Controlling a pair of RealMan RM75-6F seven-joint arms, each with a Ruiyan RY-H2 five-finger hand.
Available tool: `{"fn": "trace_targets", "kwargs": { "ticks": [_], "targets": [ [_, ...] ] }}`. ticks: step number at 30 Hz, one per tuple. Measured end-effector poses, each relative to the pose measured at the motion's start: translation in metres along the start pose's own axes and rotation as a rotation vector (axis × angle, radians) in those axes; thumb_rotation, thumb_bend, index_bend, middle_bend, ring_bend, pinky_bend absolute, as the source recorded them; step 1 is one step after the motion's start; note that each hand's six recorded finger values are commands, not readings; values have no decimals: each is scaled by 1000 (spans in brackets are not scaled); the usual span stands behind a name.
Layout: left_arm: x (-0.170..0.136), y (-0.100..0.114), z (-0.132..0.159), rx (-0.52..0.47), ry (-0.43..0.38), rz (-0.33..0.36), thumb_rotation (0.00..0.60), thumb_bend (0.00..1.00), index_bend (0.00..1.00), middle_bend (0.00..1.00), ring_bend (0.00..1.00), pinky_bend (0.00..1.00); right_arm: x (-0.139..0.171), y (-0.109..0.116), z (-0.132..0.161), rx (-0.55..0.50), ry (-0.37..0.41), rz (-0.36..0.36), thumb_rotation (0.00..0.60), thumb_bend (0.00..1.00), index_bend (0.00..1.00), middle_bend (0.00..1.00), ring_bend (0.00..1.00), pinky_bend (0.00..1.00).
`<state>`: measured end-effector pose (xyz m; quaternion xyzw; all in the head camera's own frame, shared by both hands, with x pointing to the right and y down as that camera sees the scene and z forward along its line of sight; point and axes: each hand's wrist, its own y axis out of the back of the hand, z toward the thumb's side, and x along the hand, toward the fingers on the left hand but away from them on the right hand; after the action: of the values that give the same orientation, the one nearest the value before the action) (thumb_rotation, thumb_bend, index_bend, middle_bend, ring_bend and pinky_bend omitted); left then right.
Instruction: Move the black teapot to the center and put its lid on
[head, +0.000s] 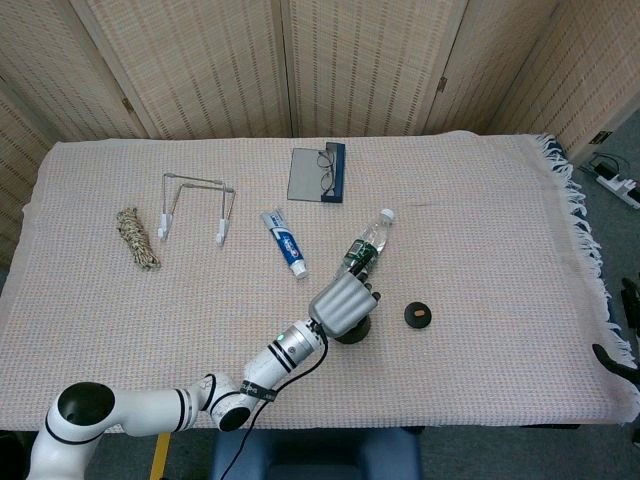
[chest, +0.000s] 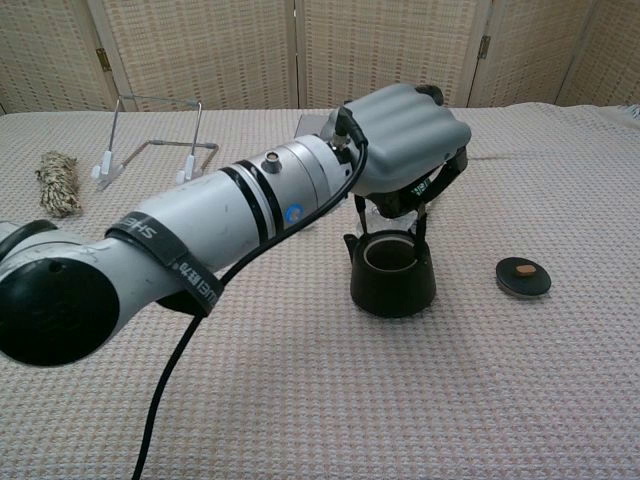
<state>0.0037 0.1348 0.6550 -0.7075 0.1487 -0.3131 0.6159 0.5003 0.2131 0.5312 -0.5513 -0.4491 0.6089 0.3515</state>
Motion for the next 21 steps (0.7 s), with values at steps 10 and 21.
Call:
{"fn": "trace_targets", "kwargs": {
  "ticks": [10, 21],
  "targets": [
    [-13, -7, 5, 45, 46, -97, 600, 279, 150, 265, 209, 0, 1, 0, 0, 0, 0, 1, 600, 234, 0, 0, 15, 0],
    [-37, -4, 2, 26, 92, -180, 600, 186, 17, 71, 40, 0, 2, 2, 2, -3, 8, -5, 600, 235, 0, 0, 15, 0]
  ]
}}
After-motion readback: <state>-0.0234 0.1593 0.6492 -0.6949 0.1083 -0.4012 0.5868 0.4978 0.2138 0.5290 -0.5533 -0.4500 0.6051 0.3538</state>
